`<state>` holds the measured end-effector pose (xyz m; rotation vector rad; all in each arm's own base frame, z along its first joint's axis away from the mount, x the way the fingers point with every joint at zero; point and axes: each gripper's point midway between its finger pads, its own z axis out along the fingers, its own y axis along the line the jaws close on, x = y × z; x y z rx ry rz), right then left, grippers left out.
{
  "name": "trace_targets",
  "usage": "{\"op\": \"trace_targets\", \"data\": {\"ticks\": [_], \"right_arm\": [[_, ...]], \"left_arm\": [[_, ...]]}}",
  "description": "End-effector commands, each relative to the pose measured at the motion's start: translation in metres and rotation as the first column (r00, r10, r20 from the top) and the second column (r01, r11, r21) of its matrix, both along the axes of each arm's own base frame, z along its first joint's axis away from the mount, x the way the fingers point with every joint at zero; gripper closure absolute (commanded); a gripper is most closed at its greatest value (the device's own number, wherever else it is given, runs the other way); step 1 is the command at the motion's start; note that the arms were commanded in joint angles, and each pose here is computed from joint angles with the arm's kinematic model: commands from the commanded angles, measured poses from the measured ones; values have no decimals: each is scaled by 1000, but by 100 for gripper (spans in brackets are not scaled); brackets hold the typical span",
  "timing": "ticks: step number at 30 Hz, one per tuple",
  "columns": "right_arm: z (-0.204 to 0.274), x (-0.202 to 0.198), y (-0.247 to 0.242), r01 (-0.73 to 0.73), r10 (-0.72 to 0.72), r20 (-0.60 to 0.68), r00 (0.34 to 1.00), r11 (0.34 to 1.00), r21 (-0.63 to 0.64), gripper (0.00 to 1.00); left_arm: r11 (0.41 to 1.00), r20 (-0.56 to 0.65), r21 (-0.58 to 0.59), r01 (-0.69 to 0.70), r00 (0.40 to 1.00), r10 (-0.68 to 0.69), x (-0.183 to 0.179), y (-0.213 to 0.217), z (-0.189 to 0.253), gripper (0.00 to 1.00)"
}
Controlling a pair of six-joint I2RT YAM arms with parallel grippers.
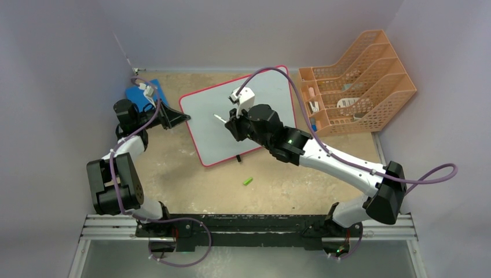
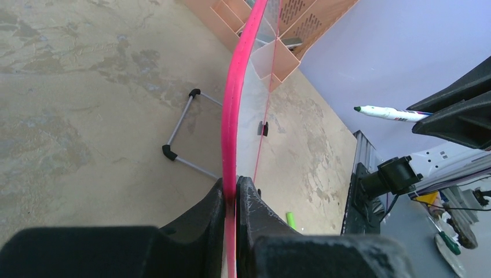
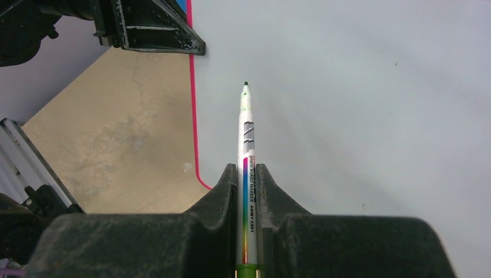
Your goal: Write a sentence on the whiteboard
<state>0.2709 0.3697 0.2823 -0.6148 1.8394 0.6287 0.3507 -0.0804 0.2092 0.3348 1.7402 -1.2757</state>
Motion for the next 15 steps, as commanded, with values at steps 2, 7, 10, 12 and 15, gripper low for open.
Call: {"op": "trace_targets", "data": {"ticks": [2, 7, 10, 12, 15], "right_arm": [[38, 6, 1, 37, -43, 70, 997, 996, 76, 100], [41, 7, 3, 42, -50, 83, 995, 994, 96, 100], [39, 6, 6, 42, -50, 84, 995, 994, 96, 100], [38, 6, 7, 43, -52, 90, 995, 994, 98, 100], [39, 7, 10, 45, -55, 97, 994, 994, 103, 100]], "left_arm": [[999, 80, 40, 4, 997, -7, 2, -1, 9, 100], [999, 86, 45, 11, 996, -15, 2, -3, 9, 100], [999, 88, 49, 14, 996, -18, 1, -5, 10, 100], [999, 88, 51, 13, 996, -17, 2, -5, 10, 100], [999, 85, 51, 11, 996, -15, 2, -6, 10, 100]]}}
